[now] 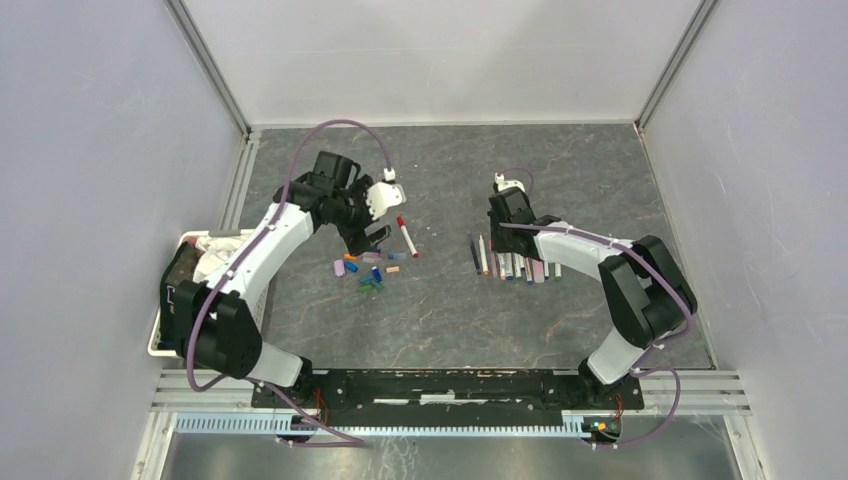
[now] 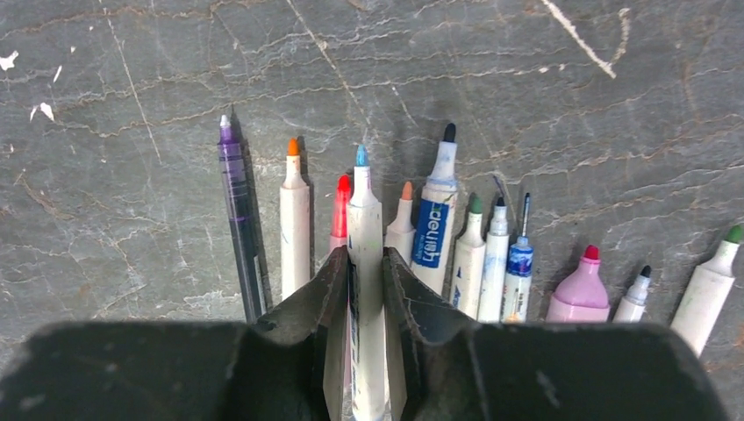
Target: Open the pen caps
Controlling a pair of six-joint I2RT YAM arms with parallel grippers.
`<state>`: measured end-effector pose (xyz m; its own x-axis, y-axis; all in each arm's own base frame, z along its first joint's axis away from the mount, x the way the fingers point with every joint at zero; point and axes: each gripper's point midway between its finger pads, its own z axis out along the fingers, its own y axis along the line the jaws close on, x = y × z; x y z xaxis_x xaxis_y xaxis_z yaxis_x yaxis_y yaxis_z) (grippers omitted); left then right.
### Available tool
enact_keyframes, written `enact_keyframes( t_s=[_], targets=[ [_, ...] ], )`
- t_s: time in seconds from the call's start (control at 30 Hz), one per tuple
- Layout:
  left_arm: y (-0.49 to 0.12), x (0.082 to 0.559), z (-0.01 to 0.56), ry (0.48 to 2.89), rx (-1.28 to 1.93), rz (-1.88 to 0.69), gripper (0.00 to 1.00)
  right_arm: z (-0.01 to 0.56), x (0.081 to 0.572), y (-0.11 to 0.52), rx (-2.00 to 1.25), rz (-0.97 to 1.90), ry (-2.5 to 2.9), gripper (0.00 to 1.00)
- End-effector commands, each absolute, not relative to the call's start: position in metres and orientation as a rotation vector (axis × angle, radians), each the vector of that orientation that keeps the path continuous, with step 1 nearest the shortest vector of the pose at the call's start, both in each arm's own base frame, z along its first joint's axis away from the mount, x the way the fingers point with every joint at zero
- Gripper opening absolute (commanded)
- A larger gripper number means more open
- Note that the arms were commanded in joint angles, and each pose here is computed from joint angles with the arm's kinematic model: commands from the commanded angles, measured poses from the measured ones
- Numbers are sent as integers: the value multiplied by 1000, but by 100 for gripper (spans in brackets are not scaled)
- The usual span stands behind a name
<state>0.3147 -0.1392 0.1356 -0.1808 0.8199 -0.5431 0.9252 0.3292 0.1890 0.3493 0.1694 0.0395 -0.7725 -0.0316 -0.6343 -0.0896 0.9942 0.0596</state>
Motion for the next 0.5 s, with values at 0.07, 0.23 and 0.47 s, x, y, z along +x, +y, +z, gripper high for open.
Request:
enact_keyframes(
  t_s=[0.07, 0.23, 0.47],
  targets=[
    [-138, 321, 196, 2093, 1360, -227, 100, 44, 352, 172, -48, 86, 2421, 27],
    [-135, 336, 234, 2030, 1200, -162, 100, 61, 352, 171, -30, 77, 2378, 35],
    [-123, 345, 271, 1956, 959, -70, 100, 103, 360, 218, -157, 145, 2253, 35]
  ],
)
